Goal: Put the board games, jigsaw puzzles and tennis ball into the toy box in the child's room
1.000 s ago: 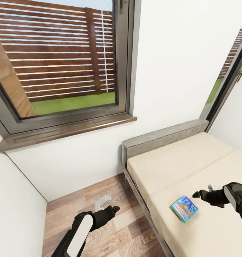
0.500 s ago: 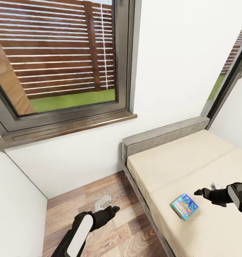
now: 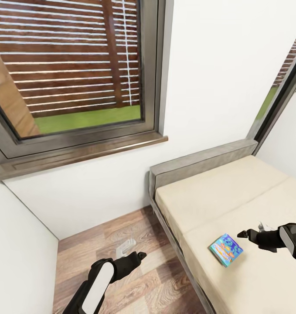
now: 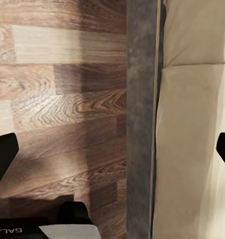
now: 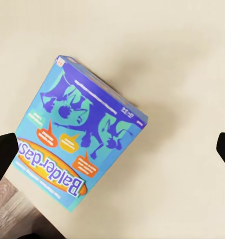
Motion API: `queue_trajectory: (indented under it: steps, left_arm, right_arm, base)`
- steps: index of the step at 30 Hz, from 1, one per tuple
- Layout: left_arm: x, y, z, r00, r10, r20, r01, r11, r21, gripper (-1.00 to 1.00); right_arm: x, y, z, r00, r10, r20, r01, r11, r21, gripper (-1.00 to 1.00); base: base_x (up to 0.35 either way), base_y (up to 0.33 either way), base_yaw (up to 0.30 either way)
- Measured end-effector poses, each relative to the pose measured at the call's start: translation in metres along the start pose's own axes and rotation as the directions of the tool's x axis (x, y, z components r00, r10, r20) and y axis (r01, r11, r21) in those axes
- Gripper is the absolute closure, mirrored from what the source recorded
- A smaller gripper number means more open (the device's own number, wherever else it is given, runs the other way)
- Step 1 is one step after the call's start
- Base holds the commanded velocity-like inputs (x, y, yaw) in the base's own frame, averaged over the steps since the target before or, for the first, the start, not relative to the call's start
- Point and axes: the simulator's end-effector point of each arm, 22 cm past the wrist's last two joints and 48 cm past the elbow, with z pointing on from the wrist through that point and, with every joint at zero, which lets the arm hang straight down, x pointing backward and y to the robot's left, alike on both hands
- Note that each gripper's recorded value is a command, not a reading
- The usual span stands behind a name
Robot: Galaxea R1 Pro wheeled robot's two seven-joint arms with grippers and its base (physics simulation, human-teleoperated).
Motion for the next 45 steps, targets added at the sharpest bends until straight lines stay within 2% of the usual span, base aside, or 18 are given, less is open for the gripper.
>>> queue_trajectory:
  steps: [11,16,27,45]
  left_arm:
    - [0.005,0.006,0.005,1.0,-0.008,-0.015,0.007,1.0,-0.011,-1.0]
    - [0.007,0.009,0.007,1.0,-0.011,-0.021,0.011,1.0,-0.015,-1.0]
    - [0.012,0.014,0.012,0.999,-0.019,-0.036,0.018,1.0,-0.024,-1.0]
    - [0.021,0.022,0.02,0.998,-0.032,-0.059,0.03,0.999,-0.037,-1.0]
  right_arm:
    - [0.003,0.007,0.007,1.0,0.022,-0.005,-0.023,0.999,-0.043,-1.0]
    - [0.004,0.023,0.009,0.999,0.032,-0.007,-0.033,0.992,-0.123,-1.0]
    - [0.009,0.024,0.017,0.999,0.037,-0.023,-0.04,0.99,-0.138,-1.0]
    - [0.017,0.017,0.029,0.998,0.041,-0.046,-0.047,0.991,-0.125,-1.0]
  base:
    - [0.0,0.0,0.0]
    - [0.0,0.0,0.0]
    - [0.0,0.0,0.0]
    - [0.0,0.0,0.0]
